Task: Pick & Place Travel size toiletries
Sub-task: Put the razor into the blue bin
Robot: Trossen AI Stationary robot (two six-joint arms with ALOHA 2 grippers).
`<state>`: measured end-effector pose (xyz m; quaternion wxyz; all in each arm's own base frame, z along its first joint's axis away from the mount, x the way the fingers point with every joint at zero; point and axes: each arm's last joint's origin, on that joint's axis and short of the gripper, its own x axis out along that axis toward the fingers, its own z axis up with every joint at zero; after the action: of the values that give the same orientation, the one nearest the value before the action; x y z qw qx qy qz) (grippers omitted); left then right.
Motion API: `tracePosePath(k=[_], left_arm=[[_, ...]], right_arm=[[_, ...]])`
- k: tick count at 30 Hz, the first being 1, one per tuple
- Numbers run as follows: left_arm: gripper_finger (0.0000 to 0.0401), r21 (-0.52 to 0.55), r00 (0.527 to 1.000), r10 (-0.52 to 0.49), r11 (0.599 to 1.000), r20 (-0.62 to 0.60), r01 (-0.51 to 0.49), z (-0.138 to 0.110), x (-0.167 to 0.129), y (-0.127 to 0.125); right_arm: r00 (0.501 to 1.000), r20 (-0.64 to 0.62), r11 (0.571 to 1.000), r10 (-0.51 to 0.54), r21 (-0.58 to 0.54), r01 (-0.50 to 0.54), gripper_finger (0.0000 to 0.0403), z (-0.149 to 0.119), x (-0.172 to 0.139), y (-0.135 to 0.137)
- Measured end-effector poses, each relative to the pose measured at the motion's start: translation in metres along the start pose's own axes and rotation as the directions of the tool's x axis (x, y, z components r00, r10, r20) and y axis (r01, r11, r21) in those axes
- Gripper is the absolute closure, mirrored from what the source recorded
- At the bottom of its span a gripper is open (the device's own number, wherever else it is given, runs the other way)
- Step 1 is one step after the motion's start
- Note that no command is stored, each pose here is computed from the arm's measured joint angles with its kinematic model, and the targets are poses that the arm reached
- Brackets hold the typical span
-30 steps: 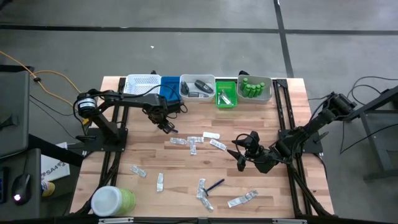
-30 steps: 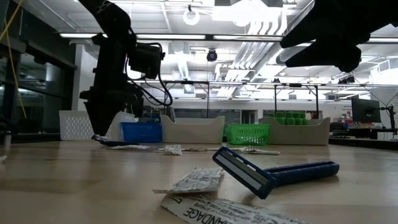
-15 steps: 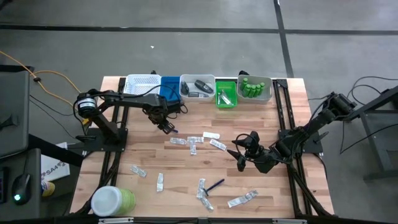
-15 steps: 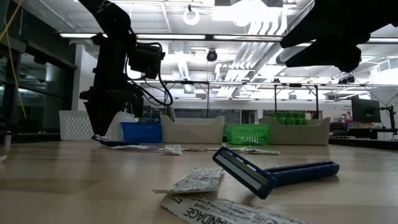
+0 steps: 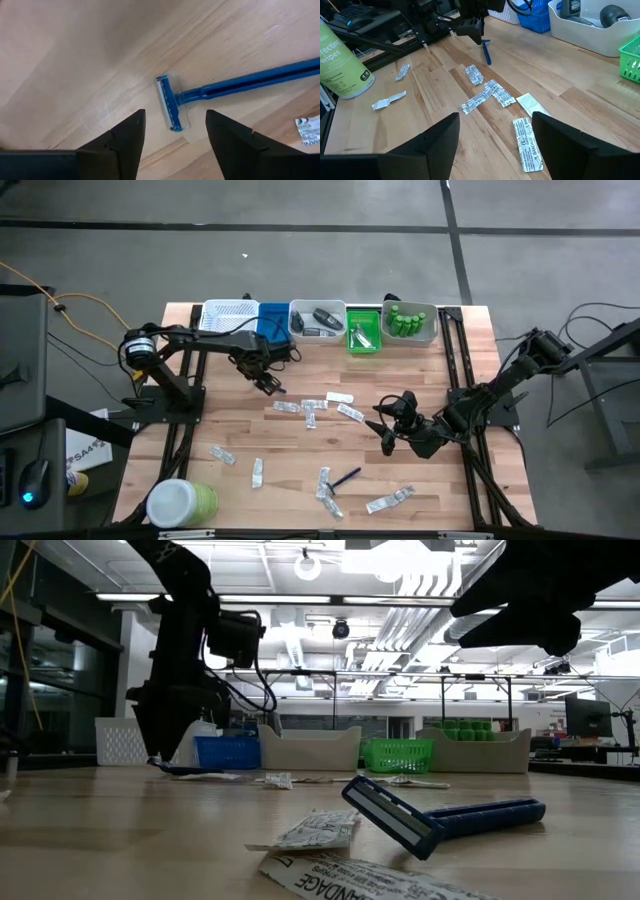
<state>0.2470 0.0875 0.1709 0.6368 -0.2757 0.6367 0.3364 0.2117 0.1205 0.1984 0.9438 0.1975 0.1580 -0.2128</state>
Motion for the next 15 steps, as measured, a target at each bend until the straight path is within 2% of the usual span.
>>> tracePosePath(k=[8, 15], left_arm=[[0.0192, 0.011, 0.996, 0.046, 0.999, -0.073, -0.045, 0.003, 0.019, -0.003], [0.0203, 0.003, 0.996, 0.062, 0.998, -0.063, -0.062, 0.004, 0.020, -0.003]], right_arm=[[1.000, -0.003, 1.000, 0.003, 0.000, -0.003, 0.0160, 0.000, 0.000, 0.000], [1.000, -0.003, 1.000, 0.003, -0.001, -0.003, 0.0160, 0.000, 0.000, 0.000]])
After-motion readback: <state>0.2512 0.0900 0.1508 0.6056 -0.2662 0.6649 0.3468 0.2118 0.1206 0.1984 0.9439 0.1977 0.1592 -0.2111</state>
